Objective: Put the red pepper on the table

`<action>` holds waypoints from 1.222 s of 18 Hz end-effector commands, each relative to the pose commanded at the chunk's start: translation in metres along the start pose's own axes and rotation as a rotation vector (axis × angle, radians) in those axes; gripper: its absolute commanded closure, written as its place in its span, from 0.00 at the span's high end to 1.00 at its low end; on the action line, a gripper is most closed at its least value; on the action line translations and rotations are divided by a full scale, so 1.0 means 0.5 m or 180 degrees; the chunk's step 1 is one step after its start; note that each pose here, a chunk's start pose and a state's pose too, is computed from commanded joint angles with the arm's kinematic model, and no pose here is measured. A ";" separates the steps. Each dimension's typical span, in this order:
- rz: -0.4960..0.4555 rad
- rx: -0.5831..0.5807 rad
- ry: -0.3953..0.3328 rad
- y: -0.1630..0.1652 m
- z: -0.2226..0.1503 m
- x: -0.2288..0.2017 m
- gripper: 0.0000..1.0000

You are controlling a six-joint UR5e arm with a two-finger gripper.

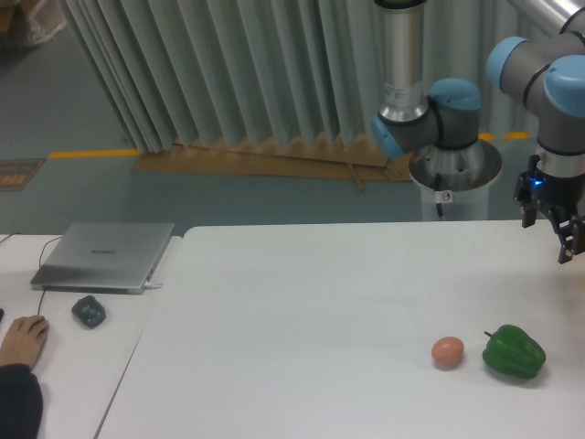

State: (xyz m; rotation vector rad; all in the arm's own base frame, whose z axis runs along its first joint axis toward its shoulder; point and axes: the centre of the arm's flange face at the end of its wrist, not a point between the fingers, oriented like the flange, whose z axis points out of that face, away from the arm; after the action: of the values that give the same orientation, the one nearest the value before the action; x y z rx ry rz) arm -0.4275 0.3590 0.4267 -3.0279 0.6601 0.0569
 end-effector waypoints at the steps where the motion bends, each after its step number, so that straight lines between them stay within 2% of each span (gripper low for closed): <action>1: 0.0019 -0.0015 -0.0046 0.006 -0.012 -0.011 1.00; 4: -0.0065 -0.0191 -0.0046 0.084 0.021 -0.066 1.00; 8: -0.0303 -0.0202 -0.0095 0.127 0.030 -0.086 1.00; 9: -0.0618 -0.0205 -0.0078 0.164 0.038 -0.091 1.00; 11: -0.0980 -0.0194 -0.0107 0.185 0.038 -0.101 1.00; 13: -0.1156 -0.0173 -0.0190 0.188 0.038 -0.119 1.00; 14: -0.1331 -0.0171 -0.0196 0.183 0.041 -0.122 1.00; 15: -0.1651 -0.0159 -0.0224 0.183 0.046 -0.130 1.00; 16: -0.1783 -0.0139 -0.0315 0.180 0.043 -0.142 1.00; 18: -0.1792 -0.0118 -0.0444 0.175 0.047 -0.156 1.00; 22: -0.1806 -0.0187 -0.0492 0.181 0.078 -0.191 1.00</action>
State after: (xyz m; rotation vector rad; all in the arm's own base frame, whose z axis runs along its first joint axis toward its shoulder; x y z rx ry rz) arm -0.5533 0.3184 0.3891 -3.0941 -0.2228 0.2875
